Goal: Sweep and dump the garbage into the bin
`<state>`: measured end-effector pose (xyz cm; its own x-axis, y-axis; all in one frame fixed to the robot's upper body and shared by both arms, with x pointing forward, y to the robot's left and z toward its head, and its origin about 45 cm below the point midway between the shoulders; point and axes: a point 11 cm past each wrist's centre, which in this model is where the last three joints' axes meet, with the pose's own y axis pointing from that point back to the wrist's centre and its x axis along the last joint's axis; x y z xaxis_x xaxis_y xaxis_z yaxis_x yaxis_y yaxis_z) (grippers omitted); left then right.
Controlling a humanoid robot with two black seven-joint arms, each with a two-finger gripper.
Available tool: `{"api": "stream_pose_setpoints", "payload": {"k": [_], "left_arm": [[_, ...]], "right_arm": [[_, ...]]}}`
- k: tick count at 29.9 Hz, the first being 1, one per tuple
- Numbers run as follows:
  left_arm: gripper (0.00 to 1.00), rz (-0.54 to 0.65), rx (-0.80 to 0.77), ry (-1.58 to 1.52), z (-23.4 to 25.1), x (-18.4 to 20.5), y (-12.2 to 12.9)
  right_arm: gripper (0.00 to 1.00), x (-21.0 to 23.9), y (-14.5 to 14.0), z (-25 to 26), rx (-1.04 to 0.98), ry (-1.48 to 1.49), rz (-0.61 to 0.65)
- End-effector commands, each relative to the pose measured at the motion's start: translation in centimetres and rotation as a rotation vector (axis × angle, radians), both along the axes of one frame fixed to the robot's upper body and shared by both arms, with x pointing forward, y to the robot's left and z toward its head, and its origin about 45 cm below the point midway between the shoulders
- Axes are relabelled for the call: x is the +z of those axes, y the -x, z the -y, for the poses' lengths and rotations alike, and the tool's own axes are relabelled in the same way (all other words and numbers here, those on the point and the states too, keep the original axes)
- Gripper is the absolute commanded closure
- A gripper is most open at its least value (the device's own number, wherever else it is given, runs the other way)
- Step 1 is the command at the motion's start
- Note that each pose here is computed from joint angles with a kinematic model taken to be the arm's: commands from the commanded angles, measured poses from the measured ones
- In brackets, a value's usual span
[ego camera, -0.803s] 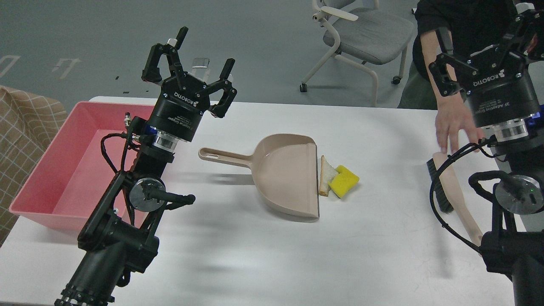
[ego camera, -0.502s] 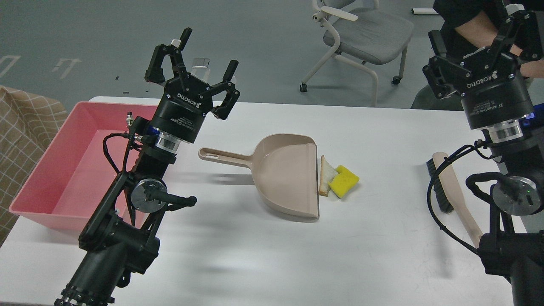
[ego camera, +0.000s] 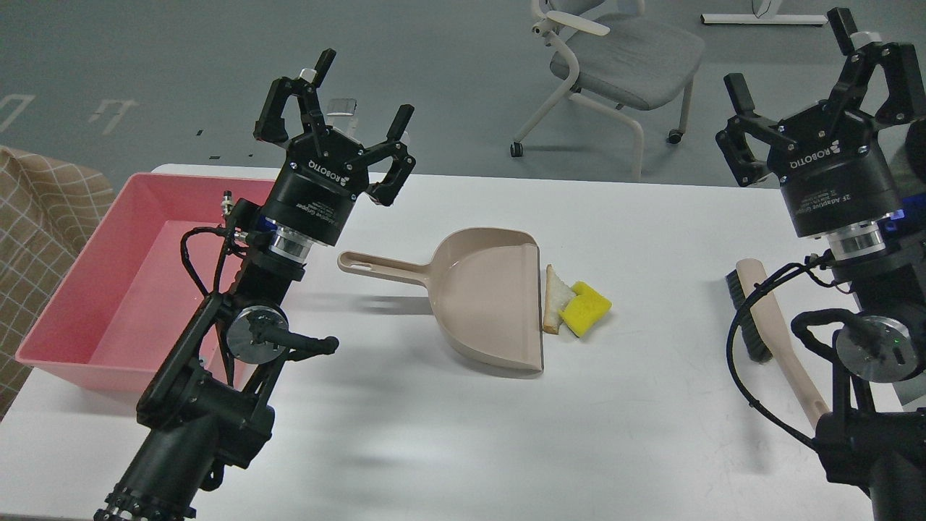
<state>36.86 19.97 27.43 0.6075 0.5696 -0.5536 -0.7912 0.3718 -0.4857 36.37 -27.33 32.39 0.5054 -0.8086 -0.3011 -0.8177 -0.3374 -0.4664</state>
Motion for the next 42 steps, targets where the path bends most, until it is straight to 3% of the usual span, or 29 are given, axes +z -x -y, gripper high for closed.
{"api": "stream_pose_setpoints", "payload": {"k": [1, 39, 42], "left_arm": [[0.02, 0.010, -0.002, -0.002, 0.1, 0.4, -0.2], [0.02, -0.001, -0.014, -0.019, 0.3, 0.0, 0.0], [0.02, 0.042, -0.046, -0.088, 1.6, 0.6, 0.6]], "right_arm": [[0.00, -0.1, 0.0, 0.0, 0.001, 0.001, -0.002], [0.00, -0.3, 0.3, -1.5, 0.042, 0.011, -0.003], [0.00, -0.3, 0.3, -1.5, 0.041, 0.014, -0.005]]}}
